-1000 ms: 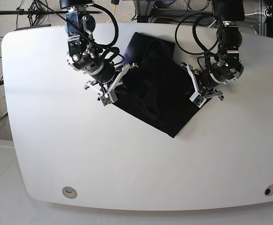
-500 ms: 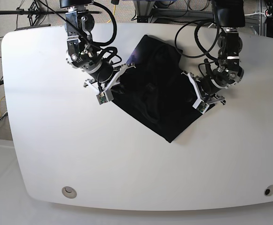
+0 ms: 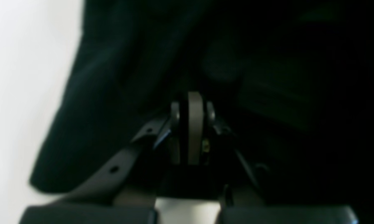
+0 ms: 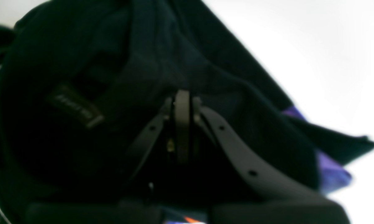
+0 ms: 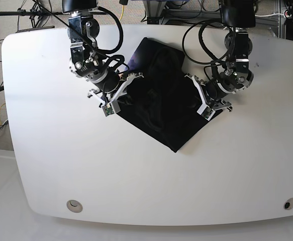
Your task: Fold the T-shirt properly
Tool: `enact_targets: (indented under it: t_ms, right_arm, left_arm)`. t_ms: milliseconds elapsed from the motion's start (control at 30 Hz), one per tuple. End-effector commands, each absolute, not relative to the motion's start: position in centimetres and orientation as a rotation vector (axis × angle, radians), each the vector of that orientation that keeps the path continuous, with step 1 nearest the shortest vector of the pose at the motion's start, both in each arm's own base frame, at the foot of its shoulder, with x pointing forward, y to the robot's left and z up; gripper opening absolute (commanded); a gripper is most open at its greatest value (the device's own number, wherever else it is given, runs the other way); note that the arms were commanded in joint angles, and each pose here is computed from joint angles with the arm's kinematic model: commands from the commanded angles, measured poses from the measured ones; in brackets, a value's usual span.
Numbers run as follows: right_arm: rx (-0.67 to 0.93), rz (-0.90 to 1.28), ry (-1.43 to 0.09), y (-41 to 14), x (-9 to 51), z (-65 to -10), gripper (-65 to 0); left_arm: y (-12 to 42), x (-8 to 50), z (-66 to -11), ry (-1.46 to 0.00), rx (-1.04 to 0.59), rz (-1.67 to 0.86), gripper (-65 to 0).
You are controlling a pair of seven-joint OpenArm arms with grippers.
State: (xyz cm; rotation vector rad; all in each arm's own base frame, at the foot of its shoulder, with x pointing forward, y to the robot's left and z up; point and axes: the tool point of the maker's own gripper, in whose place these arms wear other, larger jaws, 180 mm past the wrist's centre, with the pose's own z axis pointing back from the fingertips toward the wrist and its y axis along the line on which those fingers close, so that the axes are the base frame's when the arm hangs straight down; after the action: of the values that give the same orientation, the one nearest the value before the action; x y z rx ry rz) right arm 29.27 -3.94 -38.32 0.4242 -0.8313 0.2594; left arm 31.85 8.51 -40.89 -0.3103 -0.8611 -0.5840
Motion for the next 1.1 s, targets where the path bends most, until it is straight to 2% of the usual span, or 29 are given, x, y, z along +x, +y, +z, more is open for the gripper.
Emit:
enact_targets:
  t_ms: [0,267,733,1067]
  right_arm:
    - [0.450,0.283,-0.891,-3.0,30.2,-36.2,-64.9]
    - [0.457,0.306,-0.898,-2.1,31.4,-35.0,-64.9]
    - [0.430,0.295,-0.934,-3.1,32.6,-33.6,-64.9]
    - [0.411,0.282,-0.934,-4.0,32.8,-34.0,-65.0]
  left_arm:
    - [8.2,33.2,-38.5,-0.939,-0.310,-0.596,-63.8]
    - [8.0,33.5,-37.0,-0.976,-0.300,-0.599,-63.6]
    - [6.9,33.6,-30.6,-1.147,-0.254,-0.613,-63.2]
    - [7.6,30.9,-30.4,-1.148,-0.248,-0.597,-63.3]
